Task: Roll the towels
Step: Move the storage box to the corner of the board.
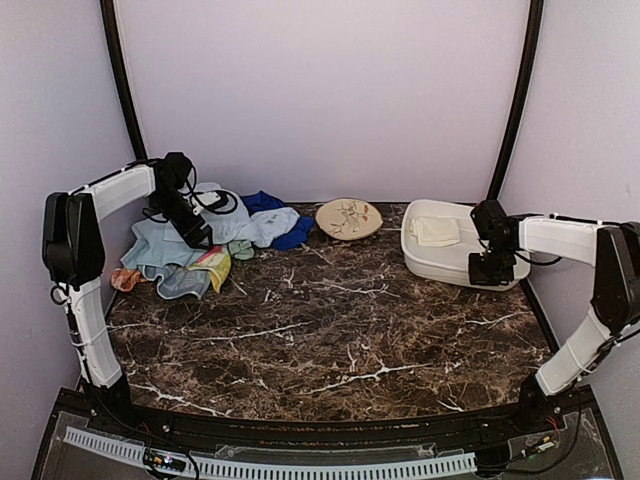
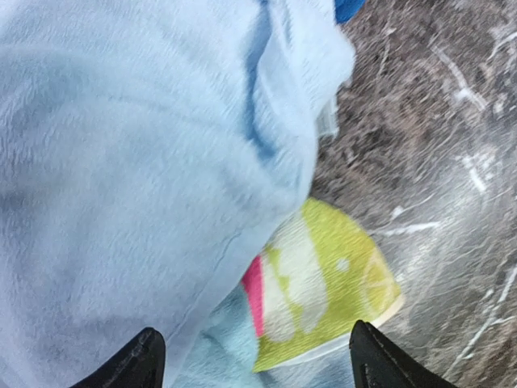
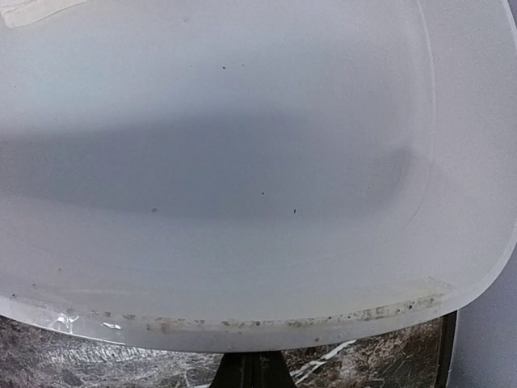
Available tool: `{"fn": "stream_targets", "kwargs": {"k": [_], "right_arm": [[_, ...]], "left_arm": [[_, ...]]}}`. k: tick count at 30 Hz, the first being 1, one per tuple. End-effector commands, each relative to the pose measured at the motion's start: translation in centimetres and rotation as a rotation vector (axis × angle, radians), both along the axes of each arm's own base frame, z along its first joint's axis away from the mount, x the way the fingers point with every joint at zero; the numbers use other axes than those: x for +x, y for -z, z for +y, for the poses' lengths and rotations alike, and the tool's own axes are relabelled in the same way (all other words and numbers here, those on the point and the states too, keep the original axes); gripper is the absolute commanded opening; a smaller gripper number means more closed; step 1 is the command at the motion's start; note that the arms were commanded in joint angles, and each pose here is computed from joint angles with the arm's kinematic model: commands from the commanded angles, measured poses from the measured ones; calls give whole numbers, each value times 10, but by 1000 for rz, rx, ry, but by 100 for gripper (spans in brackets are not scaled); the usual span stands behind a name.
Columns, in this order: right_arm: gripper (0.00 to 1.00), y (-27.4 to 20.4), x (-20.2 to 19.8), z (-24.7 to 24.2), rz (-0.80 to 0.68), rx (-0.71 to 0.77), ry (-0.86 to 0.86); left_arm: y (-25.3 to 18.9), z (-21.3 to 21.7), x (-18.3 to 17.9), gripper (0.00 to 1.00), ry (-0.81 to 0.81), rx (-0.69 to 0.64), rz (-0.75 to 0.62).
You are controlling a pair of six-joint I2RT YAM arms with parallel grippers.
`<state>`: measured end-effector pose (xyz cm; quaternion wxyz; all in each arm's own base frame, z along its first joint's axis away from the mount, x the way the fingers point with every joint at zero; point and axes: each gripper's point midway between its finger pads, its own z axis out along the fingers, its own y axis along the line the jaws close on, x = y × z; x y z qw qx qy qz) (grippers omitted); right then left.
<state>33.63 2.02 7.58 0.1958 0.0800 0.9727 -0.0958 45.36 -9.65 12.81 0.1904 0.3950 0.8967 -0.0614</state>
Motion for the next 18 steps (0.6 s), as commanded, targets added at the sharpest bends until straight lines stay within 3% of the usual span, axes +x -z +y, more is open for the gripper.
{"fn": "stream_targets", "kwargs": {"k": [1,9,18], "right_arm": [[0,-12,8,15,-81,62,-30],[0,-33,-16,85,-181,186,-147],[0,-76,-8,144,-276,269,-258]], "left_arm": [[-9,48,4,78,37,305,-138],[-12,31,22,54,18,293,-240],[8,1,23,53,53,303,-208]]}}
